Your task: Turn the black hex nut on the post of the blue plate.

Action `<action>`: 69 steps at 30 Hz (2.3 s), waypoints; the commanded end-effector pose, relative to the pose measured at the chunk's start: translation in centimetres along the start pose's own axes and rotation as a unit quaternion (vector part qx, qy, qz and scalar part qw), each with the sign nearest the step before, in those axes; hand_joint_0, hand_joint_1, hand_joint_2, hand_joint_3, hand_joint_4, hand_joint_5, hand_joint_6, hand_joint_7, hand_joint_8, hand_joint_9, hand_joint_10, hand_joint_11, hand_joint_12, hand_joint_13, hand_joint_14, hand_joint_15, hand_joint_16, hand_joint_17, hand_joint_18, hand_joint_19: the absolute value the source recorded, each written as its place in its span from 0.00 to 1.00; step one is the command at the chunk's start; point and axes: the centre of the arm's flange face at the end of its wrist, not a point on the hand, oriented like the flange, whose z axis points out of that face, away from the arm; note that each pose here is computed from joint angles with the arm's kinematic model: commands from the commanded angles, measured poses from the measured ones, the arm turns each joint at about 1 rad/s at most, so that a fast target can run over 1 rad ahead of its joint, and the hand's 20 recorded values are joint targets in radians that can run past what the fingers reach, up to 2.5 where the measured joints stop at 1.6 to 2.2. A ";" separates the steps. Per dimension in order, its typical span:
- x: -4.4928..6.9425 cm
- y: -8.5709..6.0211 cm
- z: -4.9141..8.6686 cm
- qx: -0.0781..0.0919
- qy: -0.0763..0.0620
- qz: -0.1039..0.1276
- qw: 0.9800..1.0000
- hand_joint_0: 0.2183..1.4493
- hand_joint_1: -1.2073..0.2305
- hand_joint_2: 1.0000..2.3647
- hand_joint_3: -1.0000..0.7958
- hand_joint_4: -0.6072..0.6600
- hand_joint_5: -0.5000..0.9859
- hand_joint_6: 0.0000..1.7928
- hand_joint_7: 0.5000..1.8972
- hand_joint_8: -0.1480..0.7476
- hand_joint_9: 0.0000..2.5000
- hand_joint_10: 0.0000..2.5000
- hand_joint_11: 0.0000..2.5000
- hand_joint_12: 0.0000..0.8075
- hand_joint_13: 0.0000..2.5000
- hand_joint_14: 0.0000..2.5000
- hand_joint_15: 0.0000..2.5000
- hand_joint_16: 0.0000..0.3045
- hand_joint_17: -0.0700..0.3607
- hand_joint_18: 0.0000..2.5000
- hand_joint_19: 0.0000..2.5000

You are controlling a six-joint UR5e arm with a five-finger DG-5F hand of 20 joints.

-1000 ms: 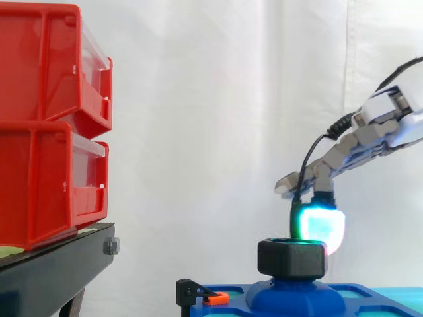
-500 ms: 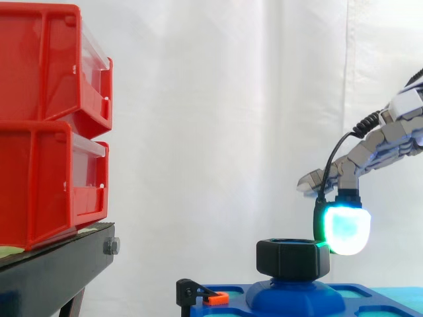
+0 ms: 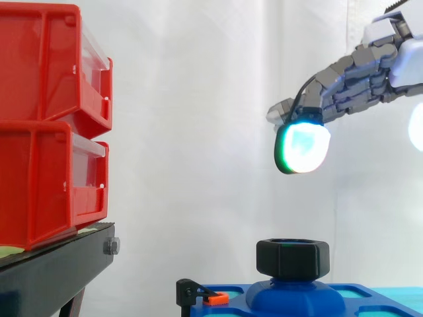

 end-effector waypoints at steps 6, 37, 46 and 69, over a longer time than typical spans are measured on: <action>2.6 -0.5 3.4 -0.011 -0.018 0.003 1.000 0.16 0.27 0.00 0.28 0.56 0.13 0.28 0.15 0.33 0.00 0.00 0.00 0.39 0.00 0.00 0.00 0.16 0.41 0.00 0.00; 6.5 -1.4 5.2 -0.032 -0.058 -0.006 0.998 0.17 0.28 0.00 0.28 0.56 0.13 0.28 0.14 0.32 0.00 0.00 0.00 0.39 0.00 0.00 0.00 0.15 0.41 0.00 0.00; 6.9 -2.0 5.0 -0.026 -0.049 -0.003 0.998 0.17 0.30 0.00 0.28 0.56 0.13 0.28 0.14 0.33 0.00 0.00 0.00 0.39 0.00 0.00 0.00 0.16 0.41 0.00 0.00; 7.5 -1.6 5.3 -0.036 -0.065 -0.003 0.997 0.16 0.34 0.00 0.28 0.56 0.13 0.28 0.15 0.33 0.00 0.00 0.00 0.40 0.00 0.00 0.00 0.16 0.41 0.00 0.00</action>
